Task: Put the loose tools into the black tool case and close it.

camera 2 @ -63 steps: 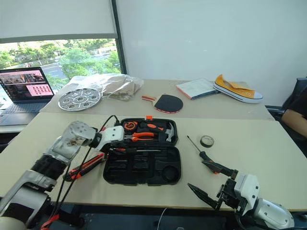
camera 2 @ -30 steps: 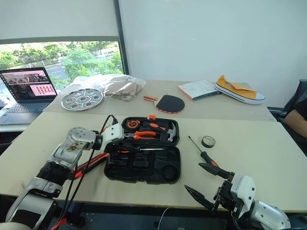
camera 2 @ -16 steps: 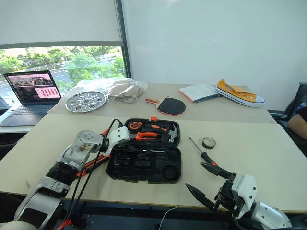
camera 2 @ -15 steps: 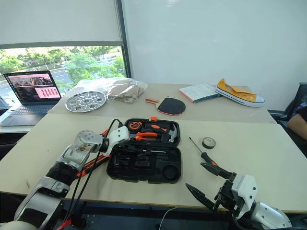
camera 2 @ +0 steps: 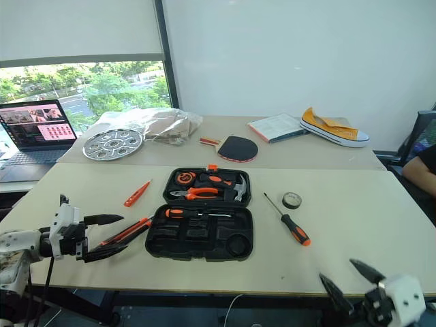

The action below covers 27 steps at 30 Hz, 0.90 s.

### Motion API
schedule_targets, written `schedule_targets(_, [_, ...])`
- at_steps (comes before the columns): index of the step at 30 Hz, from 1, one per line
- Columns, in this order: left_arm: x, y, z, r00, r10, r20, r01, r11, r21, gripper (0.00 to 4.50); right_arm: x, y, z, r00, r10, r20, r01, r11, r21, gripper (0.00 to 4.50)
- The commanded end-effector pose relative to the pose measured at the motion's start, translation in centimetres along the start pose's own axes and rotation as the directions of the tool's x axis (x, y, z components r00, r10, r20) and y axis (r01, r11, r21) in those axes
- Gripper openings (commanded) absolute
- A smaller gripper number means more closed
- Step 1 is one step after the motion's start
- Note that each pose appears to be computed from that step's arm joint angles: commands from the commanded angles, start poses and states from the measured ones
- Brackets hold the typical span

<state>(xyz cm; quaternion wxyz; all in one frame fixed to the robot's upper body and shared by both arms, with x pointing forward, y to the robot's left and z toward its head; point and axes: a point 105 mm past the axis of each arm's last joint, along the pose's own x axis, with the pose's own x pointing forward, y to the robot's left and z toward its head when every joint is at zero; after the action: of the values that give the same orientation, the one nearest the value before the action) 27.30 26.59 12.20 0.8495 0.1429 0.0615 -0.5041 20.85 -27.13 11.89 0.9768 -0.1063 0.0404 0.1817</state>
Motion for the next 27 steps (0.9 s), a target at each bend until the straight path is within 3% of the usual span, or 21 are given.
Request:
schedule_targets(1, [-0.5,-0.7,1.3,1.0,-0.017,0.026,0.016,1.0,0.017,4.48,3.0,0.1,1.8,0.995,0.083,-0.057,-0.083,0.996,-0.011,4.5])
schedule_targets(10, [0.6,-2.0,1.2,0.999,0.0,0.048,-0.001,1.0,0.01,4.48,10.0,-0.8,-0.2,0.911,0.191,-0.365,-0.186,0.981,0.051,4.5])
schedule_targets(11, [0.6,-2.1,1.2,0.999,0.004,0.05,-0.004,1.0,0.012,4.5,10.4,-1.0,-0.5,0.904,0.179,-0.389,-0.166,0.984,0.067,4.0])
schedule_targets(12, [0.6,-2.1,1.3,0.999,0.007,0.052,-0.007,1.0,0.016,4.5,10.7,-1.0,-0.7,0.896,0.184,-0.404,-0.176,0.983,0.059,3.96])
schedule_targets(15, [0.5,-2.3,1.5,0.998,0.01,0.054,-0.012,1.0,0.024,4.5,10.8,-1.3,-1.0,0.884,0.179,-0.432,-0.176,0.983,0.049,2.84])
schedule_targets(16, [0.5,-2.3,1.6,0.998,0.013,0.055,-0.014,1.0,0.027,4.5,10.8,-1.6,-0.5,0.897,0.168,-0.408,-0.168,0.985,0.036,2.84])
schedule_targets(17, [0.4,-2.3,1.8,0.998,0.017,0.059,-0.018,0.999,0.032,4.5,10.8,-1.9,0.4,0.917,0.165,-0.363,-0.168,0.986,0.025,2.22])
schedule_targets(21, [0.5,-2.0,2.4,0.995,0.042,0.091,-0.046,0.998,0.034,4.5,10.1,-1.8,4.7,0.965,0.222,-0.141,-0.229,0.973,-0.033,1.02])
schedule_targets(24, [0.7,-1.8,2.7,0.992,0.055,0.116,-0.058,0.998,0.023,4.5,9.4,0.9,8.3,0.918,0.396,0.025,-0.391,0.915,-0.101,1.03])
schedule_targets(27, [0.8,-1.8,2.7,0.99,0.06,0.127,-0.062,0.998,0.009,4.5,10.7,5.8,10.2,0.8,0.6,0.033,-0.585,0.79,-0.184,1.03])
